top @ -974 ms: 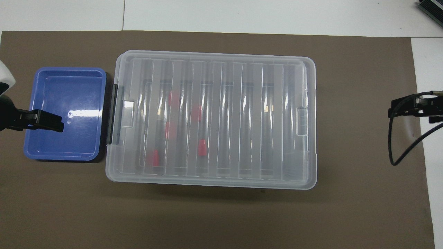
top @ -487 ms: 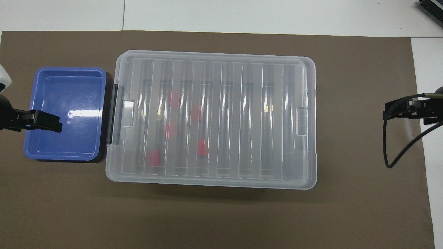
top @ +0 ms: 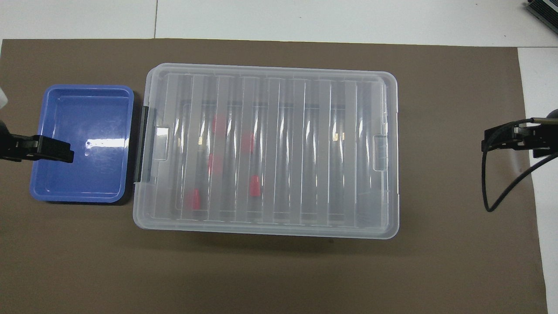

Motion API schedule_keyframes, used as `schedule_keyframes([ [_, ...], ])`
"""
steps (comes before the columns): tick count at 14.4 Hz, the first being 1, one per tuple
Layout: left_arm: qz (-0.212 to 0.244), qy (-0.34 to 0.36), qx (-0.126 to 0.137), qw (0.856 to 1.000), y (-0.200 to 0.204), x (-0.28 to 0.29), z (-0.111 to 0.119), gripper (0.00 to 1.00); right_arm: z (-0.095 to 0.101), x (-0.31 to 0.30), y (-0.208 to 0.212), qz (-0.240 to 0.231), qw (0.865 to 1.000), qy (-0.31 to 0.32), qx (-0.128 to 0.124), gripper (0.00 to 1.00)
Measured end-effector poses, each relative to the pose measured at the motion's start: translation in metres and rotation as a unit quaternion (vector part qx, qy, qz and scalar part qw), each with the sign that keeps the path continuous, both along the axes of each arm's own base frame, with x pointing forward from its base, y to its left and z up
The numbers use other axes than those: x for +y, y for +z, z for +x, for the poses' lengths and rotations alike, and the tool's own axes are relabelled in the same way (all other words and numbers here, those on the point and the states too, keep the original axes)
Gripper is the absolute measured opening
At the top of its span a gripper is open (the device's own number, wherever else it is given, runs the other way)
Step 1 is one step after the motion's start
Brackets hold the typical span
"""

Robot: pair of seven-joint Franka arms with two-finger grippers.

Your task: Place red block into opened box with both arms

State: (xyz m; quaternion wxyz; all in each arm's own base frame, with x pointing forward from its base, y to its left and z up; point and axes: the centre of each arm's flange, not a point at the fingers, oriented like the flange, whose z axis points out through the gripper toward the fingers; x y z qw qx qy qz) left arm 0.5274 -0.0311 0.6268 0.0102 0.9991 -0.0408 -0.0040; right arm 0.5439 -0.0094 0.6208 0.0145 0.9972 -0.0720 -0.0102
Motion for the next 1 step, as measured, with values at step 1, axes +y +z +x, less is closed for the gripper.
schedule_keyframes([
  [1, 0.0, 0.004, -0.005, 1.0, 0.0017, 0.0049, 0.001, 1.0, 0.0003, 0.0, 0.0, 0.0, 1.0, 0.0, -0.001, 1.0],
])
